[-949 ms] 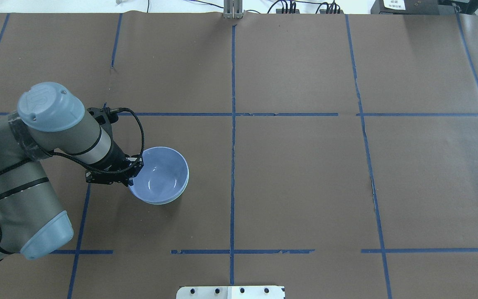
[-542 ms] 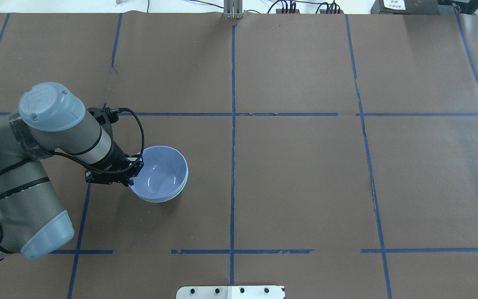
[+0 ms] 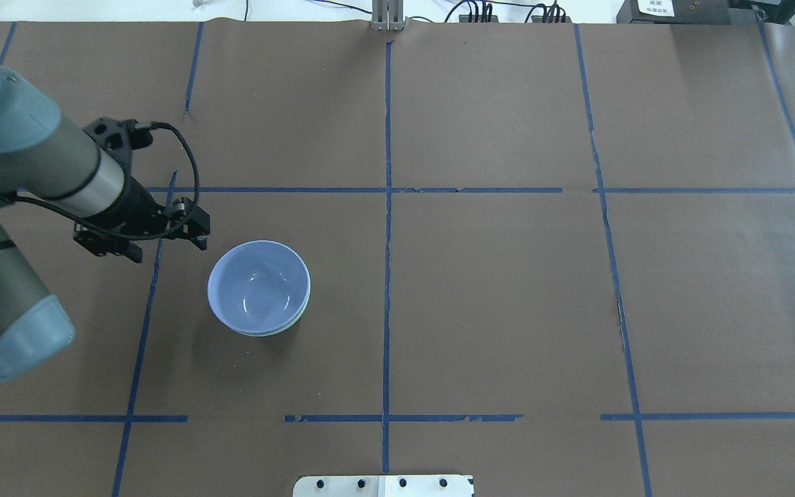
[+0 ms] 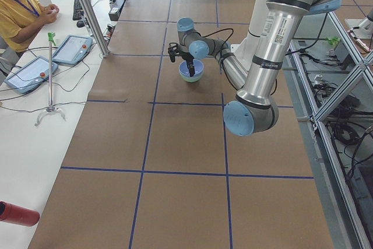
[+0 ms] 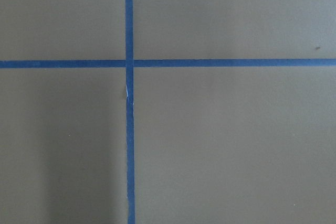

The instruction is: Stack blue bowl on green bowl

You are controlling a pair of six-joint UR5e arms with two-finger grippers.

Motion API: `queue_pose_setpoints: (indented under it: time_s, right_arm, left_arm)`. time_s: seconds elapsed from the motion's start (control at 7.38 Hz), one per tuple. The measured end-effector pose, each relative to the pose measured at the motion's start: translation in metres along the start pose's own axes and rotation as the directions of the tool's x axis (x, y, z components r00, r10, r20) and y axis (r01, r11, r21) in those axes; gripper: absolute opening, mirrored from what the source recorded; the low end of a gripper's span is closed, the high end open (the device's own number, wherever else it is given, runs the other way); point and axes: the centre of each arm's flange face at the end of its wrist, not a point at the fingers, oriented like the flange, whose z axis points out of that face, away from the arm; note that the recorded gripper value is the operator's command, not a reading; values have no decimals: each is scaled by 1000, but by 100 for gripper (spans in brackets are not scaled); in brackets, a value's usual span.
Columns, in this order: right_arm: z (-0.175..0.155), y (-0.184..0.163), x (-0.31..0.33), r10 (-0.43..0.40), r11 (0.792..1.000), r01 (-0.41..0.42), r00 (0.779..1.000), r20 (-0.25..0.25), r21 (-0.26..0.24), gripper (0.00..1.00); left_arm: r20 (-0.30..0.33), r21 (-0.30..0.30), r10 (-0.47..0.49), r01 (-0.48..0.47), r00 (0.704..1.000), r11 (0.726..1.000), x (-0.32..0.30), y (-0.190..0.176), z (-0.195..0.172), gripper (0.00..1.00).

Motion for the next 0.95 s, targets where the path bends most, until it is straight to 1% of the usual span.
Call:
queue_pose_setpoints:
  time_s: [0.14,0.27,0.41,0.54,0.68,0.81,0.95]
  right_arm:
    - [0,0,0,0,1000,0,1000,0,0,100]
    - [0,0,0,0,1000,0,1000,0,-1,100]
    - [0,0,0,1,1000,-1,1000,0,-1,100]
    - [0,0,0,0,1000,0,1000,0,0,100]
    - [0,0,0,0,1000,0,1000,-1,0,100]
    - [0,0,0,0,1000,0,1000,-1,0,100]
    - [0,0,0,0,1000,0,1000,-1,0,100]
  left_arm:
    - [15,10,92,-92,996,996,-38,-21,-18,100]
    - [52,13,198,-199,979,980,-89,-39,-30,100]
    - [93,8,303,-305,949,952,-143,-53,-42,100]
    - [131,0,392,-395,911,919,-202,-64,-56,100]
    - [163,-14,457,-461,874,887,-260,-71,-70,100]
    - [190,-25,487,-491,853,871,-324,-75,-86,100]
    - [209,-30,479,-484,853,874,-387,-75,-102,100]
